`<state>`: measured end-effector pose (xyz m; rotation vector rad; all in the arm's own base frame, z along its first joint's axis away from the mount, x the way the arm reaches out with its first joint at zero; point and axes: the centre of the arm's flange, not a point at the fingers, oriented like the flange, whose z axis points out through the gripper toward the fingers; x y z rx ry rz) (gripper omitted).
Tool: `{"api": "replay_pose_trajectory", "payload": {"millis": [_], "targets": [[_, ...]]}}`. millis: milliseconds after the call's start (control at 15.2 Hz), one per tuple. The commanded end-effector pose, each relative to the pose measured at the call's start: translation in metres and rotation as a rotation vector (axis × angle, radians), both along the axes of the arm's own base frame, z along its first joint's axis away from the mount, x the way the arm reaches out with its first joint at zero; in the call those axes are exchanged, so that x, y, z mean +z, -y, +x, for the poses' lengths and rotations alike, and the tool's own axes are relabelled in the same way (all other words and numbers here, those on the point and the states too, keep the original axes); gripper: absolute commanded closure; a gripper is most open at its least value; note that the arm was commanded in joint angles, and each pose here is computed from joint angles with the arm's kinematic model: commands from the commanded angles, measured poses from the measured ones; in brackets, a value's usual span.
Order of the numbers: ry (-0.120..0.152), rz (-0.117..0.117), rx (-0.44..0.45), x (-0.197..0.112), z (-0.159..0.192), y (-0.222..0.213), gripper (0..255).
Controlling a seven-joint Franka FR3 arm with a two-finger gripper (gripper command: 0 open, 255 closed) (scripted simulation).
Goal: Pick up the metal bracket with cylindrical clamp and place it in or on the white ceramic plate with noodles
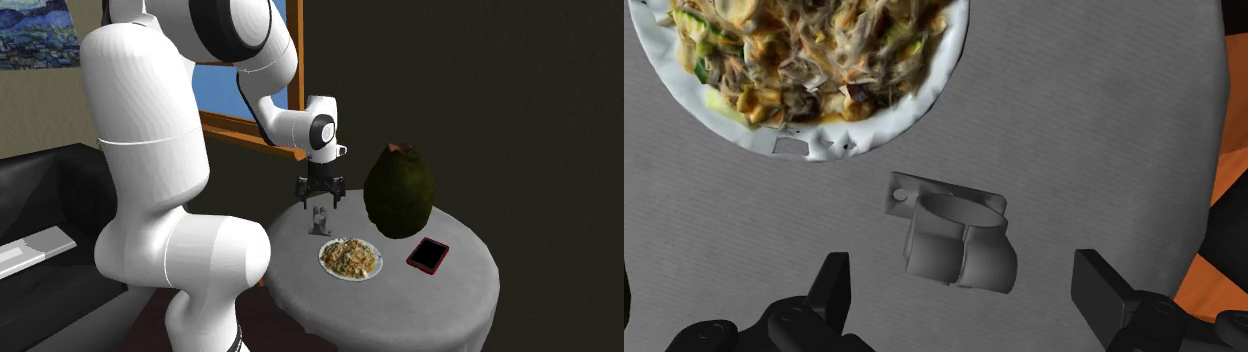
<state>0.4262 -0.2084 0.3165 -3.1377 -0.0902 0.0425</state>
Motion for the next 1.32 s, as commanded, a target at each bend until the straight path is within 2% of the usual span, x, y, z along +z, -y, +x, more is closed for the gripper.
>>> {"api": "replay_pose_trajectory", "payload": {"millis": [0,132,660,726,1254], "targets": [[0.000,0.000,0.000,-0.012,0.000,0.001,0],[0.000,0.000,0.000,-0.025,0.000,0.001,0],[0.000,0.000,0.000,-0.025,0.000,0.001,0],[0.000,0.000,0.000,-0.025,0.000,0.001,255],[0.001,0.000,0.000,-0.025,-0.001,0.001,255]]}}
